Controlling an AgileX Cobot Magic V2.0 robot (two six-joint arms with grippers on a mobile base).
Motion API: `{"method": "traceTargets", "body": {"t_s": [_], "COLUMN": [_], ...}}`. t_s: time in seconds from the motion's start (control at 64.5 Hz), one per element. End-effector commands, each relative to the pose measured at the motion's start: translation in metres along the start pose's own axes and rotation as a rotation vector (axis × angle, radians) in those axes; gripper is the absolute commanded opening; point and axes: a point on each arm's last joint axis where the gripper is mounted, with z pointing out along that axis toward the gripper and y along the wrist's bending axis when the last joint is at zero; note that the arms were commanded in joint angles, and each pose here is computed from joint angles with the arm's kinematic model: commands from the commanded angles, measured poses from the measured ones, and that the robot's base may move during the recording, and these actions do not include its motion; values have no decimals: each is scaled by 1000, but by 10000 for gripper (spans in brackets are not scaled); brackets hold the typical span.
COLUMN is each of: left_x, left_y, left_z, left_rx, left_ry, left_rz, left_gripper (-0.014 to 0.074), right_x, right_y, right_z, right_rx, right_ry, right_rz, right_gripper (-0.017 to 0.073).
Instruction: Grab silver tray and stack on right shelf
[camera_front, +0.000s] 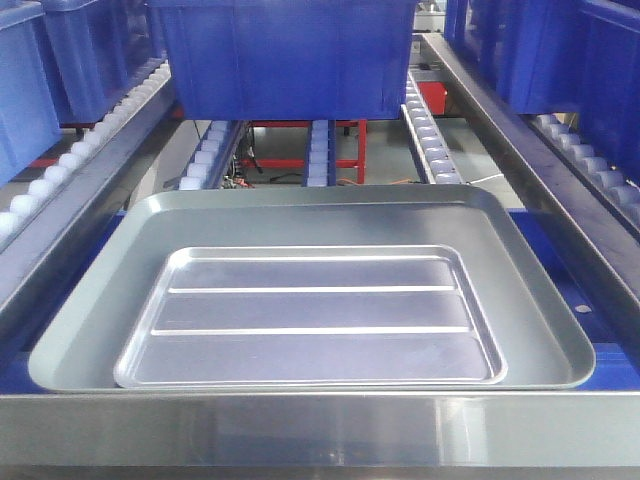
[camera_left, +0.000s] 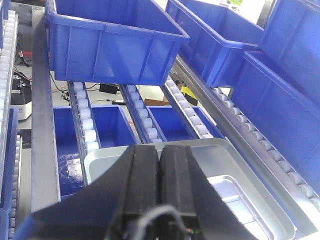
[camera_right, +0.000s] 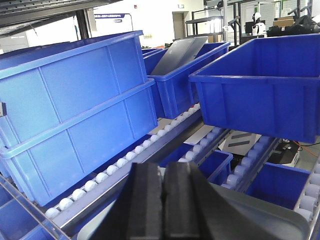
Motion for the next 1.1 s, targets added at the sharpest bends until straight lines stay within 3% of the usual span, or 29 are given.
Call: {"method": "traceTargets", "body": {"t_s": [0.0,0.14,0.233,0.326,0.512,0.62,0.745,0.869,1.086], "left_x": [-15,-15,-15,-15,-15,-15,-15,-15,-15], "left_y": [-5,-5,-5,-5,-5,-5,-5,-5,-5], "left_z": [-2,-2,-2,-2,-2,-2,-2,-2,-1], "left_rx": [43,43,43,43,43,43,43,43,42], "left_ry": [-92,-92,-92,-92,-92,-92,-92,-92,-88], "left_rz": [5,5,5,5,5,5,5,5,5], "left_gripper": [-92,-92,-92,-92,-92,-92,-92,-92,-92], "right_x": [-12,-11,-3,7,16,26,39,50,73], "right_y": [6,5,-3,-9,-23,-32,-37,-35,-41], "right_z": [1,1,1,-1,-10,-19,-33,-43,-42], "right_rx": [-51,-40,42,111,307,453,591,631,622], "right_ry": [-59,-50,25,69,33,-25,-77,-133,-173], "right_rz": [-24,-24,-16,32,-184,-165,-198,-223,-237], "right_gripper": [49,49,49,49,49,49,49,49,49]}}
